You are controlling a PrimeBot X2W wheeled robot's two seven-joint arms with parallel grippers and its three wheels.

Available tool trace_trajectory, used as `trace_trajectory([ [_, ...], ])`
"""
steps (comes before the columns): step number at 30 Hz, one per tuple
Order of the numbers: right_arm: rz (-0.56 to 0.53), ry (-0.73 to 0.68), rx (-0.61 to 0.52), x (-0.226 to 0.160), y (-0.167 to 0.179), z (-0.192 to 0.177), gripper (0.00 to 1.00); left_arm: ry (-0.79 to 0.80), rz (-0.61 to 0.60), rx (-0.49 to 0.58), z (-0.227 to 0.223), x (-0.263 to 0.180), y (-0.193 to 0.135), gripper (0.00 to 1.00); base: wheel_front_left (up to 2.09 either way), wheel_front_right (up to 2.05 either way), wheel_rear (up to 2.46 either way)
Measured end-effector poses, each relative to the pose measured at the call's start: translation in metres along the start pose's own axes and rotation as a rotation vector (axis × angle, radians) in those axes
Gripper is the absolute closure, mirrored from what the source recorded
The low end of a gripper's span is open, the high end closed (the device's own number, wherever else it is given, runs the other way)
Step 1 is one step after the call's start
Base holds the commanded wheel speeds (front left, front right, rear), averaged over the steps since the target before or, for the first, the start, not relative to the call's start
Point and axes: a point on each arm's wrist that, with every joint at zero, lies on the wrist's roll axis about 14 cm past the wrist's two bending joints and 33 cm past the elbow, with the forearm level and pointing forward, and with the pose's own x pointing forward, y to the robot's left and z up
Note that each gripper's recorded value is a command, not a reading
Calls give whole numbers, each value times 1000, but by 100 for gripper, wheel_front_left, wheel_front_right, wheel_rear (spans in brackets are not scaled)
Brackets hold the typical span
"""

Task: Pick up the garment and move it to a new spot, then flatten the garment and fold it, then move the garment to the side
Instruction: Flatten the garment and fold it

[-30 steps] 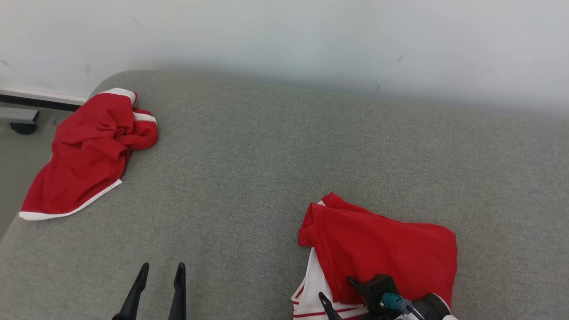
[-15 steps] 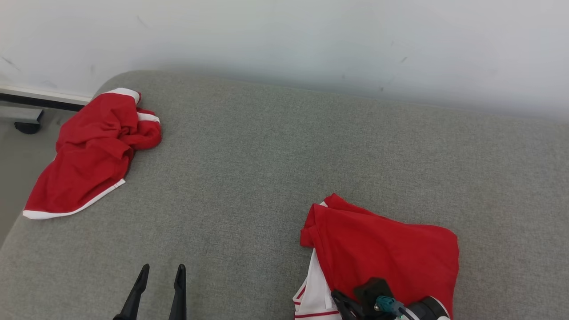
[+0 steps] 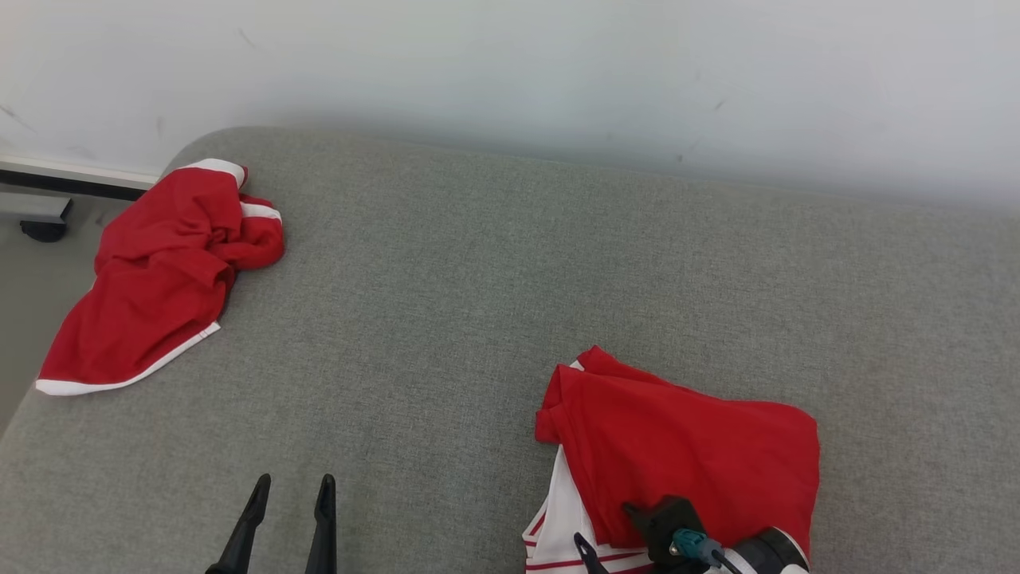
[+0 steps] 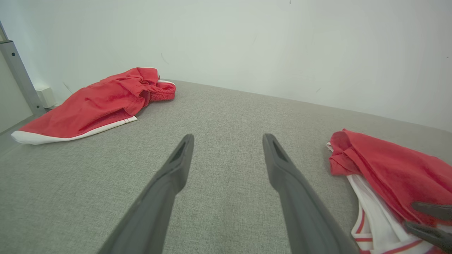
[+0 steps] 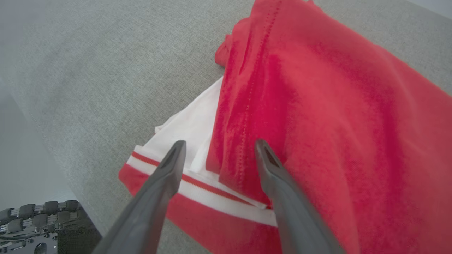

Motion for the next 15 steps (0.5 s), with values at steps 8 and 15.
trace_trajectory([
  [8,-13,31,-15,1,-4,-8,0,12,1,-2,-4,1,0,0,0,0,0],
  [15,-11,56,-30,4,-4,-14,76,14,2,-3,-4,2,0,0,0,0,0],
])
